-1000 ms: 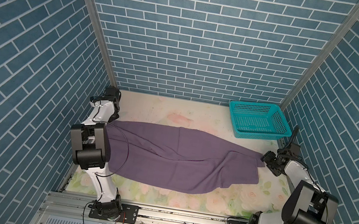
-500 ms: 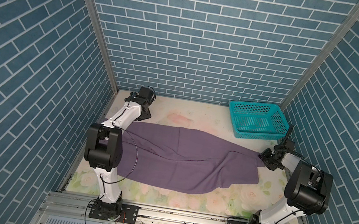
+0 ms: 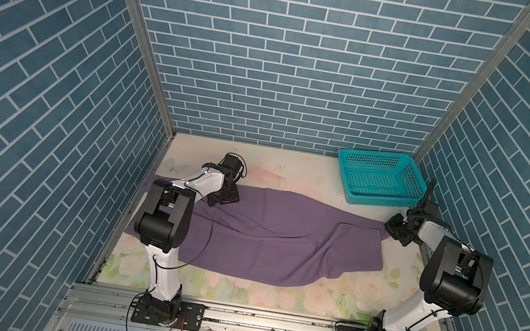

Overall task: Fold and stack the trousers
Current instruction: Flatten out the trousers at the center of the table.

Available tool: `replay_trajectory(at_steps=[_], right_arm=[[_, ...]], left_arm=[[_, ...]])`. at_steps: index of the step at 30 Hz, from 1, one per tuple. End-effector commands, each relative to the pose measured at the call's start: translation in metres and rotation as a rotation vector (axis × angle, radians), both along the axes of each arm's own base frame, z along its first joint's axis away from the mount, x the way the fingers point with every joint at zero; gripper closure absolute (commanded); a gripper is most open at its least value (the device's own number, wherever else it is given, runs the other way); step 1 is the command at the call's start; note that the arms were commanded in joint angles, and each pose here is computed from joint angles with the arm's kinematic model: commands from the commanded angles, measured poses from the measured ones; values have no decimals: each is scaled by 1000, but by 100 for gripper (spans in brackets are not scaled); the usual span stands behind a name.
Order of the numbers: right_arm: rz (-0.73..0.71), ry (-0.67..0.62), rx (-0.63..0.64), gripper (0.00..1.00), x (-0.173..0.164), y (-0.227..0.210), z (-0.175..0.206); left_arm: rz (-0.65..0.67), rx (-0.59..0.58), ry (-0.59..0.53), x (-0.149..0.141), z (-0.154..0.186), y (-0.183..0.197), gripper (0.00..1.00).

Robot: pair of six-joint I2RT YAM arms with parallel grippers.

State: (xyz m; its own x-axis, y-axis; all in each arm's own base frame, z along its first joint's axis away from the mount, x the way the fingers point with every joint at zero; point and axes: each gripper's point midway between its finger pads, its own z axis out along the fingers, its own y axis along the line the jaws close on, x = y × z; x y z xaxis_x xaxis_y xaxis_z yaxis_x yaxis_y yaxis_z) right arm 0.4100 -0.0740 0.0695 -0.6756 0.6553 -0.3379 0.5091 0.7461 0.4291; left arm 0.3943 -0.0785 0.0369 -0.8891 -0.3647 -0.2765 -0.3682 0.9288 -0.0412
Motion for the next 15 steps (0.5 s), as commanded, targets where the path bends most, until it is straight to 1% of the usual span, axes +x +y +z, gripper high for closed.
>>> replay_trajectory(at_steps=[1,3,5,6,8,10,12,15], right_arm=[[6,-222,-53,100,36,-1,103],[22,-309,-86,100,44,5,147],[24,-388,-110,100,44,8,180],[20,-427,-123,100,41,8,194],[2,-459,-155,100,30,6,202],[-18,-428,-191,100,14,2,189],[-25,-338,-203,100,-5,1,152],[-34,-183,-185,100,-38,4,89]], left_arm=[[-4,-29,28,-12,-12,-8,31],[4,-30,36,-19,-16,-7,31],[10,-33,37,-24,-18,-6,31],[12,-34,36,-26,-19,-6,31],[13,-30,36,-29,-20,-5,31],[11,-31,43,-31,-22,-4,30],[7,-40,57,-34,-26,-6,30],[-4,-40,74,-40,-31,-7,30]])
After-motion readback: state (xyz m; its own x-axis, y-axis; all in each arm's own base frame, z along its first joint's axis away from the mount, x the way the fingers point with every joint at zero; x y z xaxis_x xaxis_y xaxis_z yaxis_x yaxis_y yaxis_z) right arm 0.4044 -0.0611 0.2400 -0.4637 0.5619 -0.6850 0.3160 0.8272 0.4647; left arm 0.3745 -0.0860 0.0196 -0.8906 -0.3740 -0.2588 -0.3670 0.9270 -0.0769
